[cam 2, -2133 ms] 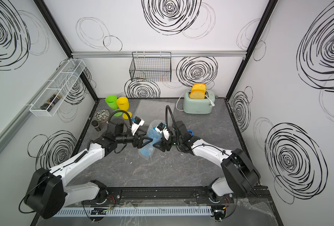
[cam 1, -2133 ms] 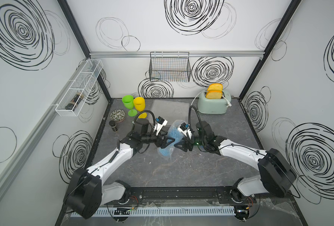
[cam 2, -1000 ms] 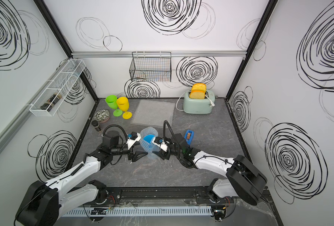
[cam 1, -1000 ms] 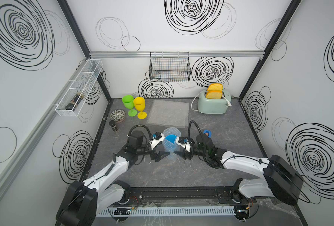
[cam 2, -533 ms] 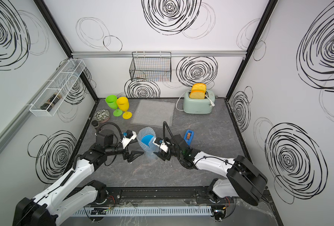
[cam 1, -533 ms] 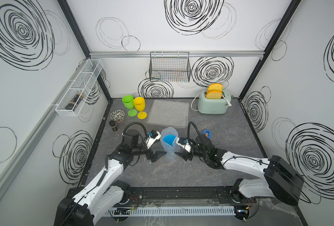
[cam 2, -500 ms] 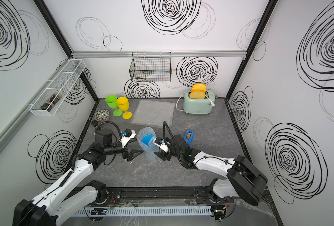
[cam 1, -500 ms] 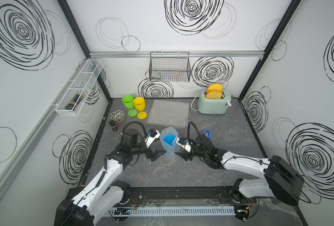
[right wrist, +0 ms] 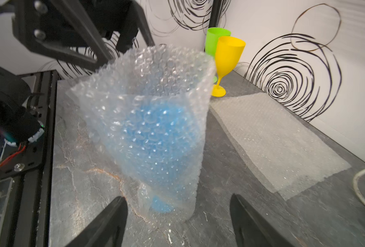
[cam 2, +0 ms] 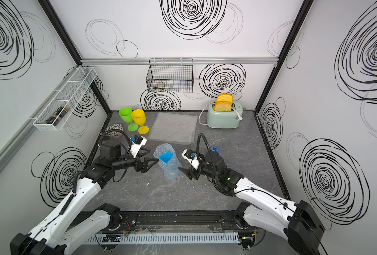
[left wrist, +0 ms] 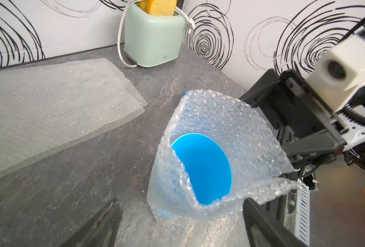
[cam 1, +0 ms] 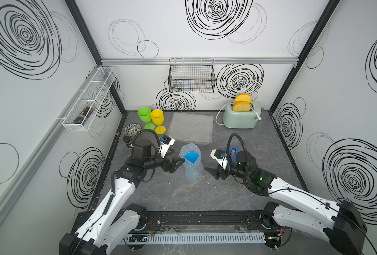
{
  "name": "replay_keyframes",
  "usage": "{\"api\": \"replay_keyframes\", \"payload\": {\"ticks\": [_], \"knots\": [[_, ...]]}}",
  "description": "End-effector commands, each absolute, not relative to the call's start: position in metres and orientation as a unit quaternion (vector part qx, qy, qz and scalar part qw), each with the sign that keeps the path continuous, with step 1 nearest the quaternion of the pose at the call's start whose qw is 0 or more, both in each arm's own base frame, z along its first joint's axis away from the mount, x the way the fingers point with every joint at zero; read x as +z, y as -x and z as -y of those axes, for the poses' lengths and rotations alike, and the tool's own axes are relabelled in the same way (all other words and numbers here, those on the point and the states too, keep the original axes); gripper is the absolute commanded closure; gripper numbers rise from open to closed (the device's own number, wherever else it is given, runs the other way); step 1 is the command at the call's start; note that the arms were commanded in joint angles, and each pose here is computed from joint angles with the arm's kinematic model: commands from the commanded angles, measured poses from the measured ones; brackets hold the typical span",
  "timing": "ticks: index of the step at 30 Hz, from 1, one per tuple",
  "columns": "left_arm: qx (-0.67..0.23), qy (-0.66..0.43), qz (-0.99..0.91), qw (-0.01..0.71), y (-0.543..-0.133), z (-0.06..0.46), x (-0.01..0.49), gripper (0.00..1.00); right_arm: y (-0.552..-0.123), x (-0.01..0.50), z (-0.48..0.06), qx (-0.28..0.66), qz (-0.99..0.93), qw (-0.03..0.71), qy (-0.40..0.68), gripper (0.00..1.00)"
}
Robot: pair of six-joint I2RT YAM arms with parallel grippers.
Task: Wrap wine glasses in bubble wrap
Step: Place the bubble wrap at the center of the board, then wrap the wine glass in bubble wrap.
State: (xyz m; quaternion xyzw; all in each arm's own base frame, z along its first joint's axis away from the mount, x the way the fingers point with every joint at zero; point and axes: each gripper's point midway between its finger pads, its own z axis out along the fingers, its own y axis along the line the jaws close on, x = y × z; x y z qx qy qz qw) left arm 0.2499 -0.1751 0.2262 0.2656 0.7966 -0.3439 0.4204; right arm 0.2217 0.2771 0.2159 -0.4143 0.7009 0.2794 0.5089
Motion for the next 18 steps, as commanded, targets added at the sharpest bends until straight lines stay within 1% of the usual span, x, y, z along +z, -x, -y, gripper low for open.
{"api": "replay_keyframes", "payload": {"ticks": [1,3,8,10,13,18], "knots": [[-0.35,-0.231,-0.802,0.425,-0.261,0.175,0.229,0.12,-0.237,0.231,-0.278,0.327,-0.744,0.465,0.352,0.26],[-0.356,-0.223,-0.804,0.42,-0.266,0.178,0.226,0.14,-0.25,0.232,-0.284,0.34,-0.766,0.436,0.328,0.3],[-0.354,-0.234,-0.807,0.41,-0.275,0.192,0.214,0.17,-0.26,0.225,-0.313,0.376,-0.764,0.392,0.347,0.33],[-0.344,-0.228,-0.818,0.401,-0.279,0.192,0.203,0.22,-0.262,0.222,-0.321,0.383,-0.77,0.373,0.348,0.34],[-0.318,-0.25,-0.827,0.391,-0.277,0.195,0.186,0.28,-0.258,0.213,-0.326,0.374,-0.771,0.366,0.363,0.35],[-0.312,-0.261,-0.829,0.384,-0.273,0.2,0.174,0.41,-0.246,0.202,-0.333,0.372,-0.781,0.336,0.372,0.36]]}}
